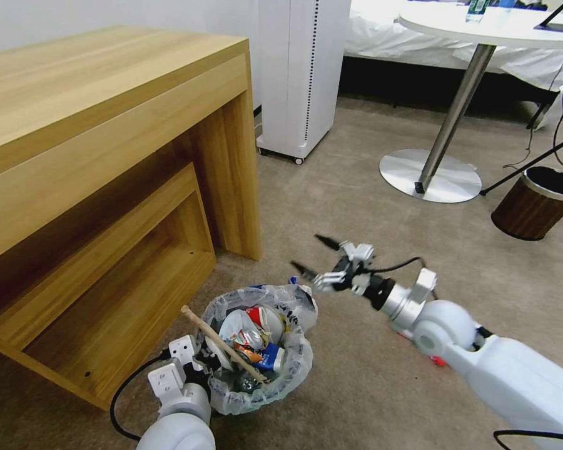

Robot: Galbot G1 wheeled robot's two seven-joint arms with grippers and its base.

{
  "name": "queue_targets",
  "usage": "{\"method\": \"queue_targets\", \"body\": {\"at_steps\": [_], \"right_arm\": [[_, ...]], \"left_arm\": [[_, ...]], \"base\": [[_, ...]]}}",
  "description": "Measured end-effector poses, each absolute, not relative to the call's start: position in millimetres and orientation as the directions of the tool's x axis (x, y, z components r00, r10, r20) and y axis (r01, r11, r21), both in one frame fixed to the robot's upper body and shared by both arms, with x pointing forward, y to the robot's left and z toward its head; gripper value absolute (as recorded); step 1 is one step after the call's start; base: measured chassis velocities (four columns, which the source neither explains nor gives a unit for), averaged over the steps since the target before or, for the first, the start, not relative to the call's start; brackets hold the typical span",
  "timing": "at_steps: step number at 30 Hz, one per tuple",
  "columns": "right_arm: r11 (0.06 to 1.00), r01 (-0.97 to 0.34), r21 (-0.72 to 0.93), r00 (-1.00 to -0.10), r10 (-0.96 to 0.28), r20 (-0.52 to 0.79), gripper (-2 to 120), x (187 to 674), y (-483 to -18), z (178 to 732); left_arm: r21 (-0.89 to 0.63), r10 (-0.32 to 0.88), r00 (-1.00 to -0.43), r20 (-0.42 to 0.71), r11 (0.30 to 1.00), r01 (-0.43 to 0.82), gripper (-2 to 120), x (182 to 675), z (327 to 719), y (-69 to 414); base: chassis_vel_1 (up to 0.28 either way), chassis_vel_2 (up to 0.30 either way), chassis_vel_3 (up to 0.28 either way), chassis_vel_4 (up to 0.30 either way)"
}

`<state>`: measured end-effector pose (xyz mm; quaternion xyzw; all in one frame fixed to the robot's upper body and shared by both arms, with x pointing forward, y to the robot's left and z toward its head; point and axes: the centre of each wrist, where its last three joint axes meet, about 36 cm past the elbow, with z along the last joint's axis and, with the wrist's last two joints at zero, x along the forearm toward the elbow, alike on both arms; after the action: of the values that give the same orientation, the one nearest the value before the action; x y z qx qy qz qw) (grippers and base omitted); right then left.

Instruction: Pick up the trash bin and place the garbage on the floor into it.

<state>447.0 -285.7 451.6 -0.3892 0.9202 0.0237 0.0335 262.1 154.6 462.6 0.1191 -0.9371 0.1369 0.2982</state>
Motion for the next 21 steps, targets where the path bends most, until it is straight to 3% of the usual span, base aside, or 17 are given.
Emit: {"method": "queue_targets", "body": {"at_steps": [8, 21], "right_arm": [[0.873, -0.488, 0.01, -0.873, -0.488, -0.002, 100, 445.2, -294.9, 433.5], [0.971, -0.237, 0.007, -0.965, -0.237, 0.117, 100, 447.2, -322.8, 418.1]], "left_arm": [[-0.196, -0.162, -0.801, 0.577, 0.924, -0.328, 0, 262.4, 464.5, 158.8], [-0.195, -0.164, -0.782, 0.601, 0.919, -0.342, 0, 257.9, 472.8, 159.9]], "base": [[0.0, 0.0, 0.0, 0.0], [0.0, 0.0, 0.0, 0.0]]}}
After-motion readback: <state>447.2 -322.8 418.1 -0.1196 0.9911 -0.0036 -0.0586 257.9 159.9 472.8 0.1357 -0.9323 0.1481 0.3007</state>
